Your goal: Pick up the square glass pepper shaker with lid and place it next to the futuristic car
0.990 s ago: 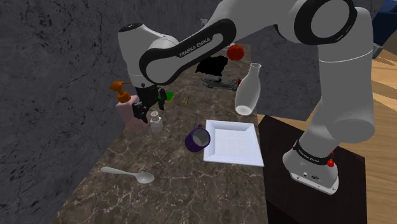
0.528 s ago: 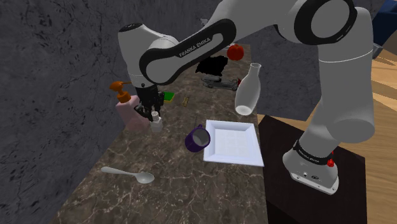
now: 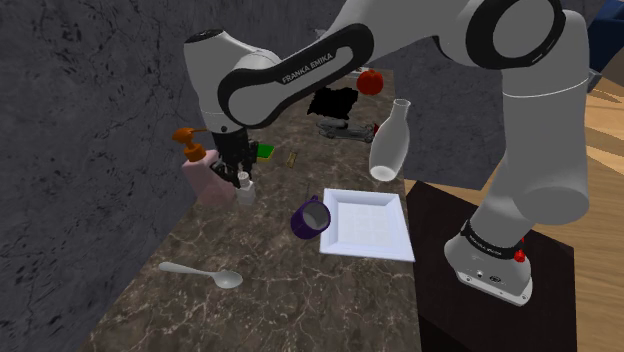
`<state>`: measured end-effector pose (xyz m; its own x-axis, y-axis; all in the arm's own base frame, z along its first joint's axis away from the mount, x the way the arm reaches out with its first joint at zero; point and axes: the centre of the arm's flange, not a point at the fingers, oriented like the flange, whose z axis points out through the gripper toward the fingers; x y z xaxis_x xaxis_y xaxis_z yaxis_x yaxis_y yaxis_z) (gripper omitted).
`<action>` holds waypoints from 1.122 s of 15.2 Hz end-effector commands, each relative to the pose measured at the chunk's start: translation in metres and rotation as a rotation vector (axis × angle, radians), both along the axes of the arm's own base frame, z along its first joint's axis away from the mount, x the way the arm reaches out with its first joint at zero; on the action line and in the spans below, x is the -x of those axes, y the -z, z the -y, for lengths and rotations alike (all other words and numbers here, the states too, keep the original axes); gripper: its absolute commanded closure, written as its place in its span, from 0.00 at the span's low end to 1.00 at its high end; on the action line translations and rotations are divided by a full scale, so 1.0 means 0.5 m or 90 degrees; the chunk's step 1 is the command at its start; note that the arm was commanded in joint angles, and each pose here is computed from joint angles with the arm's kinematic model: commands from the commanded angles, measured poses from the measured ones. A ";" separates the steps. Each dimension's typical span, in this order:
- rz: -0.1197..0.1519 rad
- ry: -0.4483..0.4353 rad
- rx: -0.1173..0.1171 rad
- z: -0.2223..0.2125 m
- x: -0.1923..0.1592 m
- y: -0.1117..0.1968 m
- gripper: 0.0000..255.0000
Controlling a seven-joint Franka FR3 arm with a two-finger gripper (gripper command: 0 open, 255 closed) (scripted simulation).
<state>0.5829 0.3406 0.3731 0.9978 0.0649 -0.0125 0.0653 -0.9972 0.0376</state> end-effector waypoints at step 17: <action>0.000 0.000 0.000 -0.001 -0.002 -0.188 1.00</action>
<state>0.5831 0.3419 0.4620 0.9978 0.0647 -0.0122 0.0652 -0.9972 0.0374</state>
